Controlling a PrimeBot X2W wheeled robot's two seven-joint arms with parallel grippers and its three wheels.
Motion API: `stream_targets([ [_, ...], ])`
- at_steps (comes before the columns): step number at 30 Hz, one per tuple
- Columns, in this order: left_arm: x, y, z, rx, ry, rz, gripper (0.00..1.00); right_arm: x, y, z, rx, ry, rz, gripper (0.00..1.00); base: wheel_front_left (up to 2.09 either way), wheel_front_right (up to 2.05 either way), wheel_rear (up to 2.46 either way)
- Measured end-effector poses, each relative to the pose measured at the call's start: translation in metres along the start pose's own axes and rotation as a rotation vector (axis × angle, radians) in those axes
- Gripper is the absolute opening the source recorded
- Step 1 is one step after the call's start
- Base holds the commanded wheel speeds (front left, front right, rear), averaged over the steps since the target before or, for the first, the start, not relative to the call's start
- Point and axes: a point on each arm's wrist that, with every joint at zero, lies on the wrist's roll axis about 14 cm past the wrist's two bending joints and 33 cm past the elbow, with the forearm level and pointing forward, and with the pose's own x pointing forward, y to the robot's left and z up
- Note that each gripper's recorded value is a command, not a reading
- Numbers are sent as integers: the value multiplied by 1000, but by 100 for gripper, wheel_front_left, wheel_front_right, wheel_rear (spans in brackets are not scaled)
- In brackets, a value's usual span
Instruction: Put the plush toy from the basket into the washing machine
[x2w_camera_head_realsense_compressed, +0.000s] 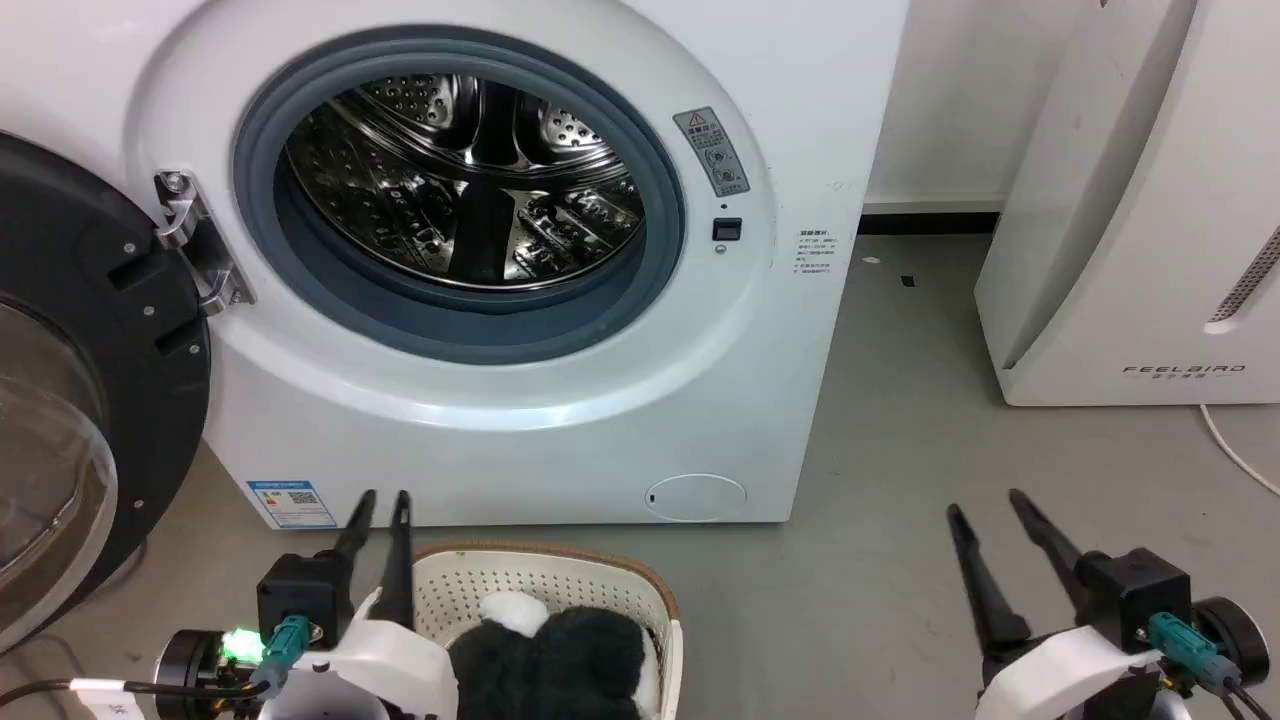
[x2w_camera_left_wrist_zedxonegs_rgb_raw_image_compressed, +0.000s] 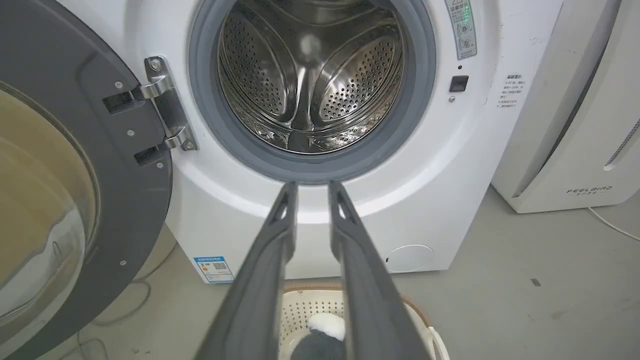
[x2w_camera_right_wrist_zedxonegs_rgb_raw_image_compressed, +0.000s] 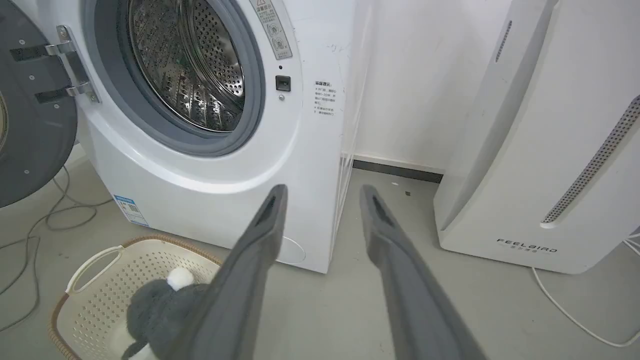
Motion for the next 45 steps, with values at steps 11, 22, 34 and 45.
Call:
stream_targets([
  [11,1,-4,-2,-2,-1,-12,100,0,-3,0,13,-9,-8,100,0,0,0],
  [22,4,-10,-18,-20,33,-24,100,2,-8,-5,21,-8,-24,100,0,0,0],
  [34,17,-23,-47,-26,107,-61,100,6,-16,-15,44,7,-46,100,0,0,0],
  [45,34,-34,-85,-25,210,-97,100,16,-22,-25,54,19,-60,100,0,0,0],
])
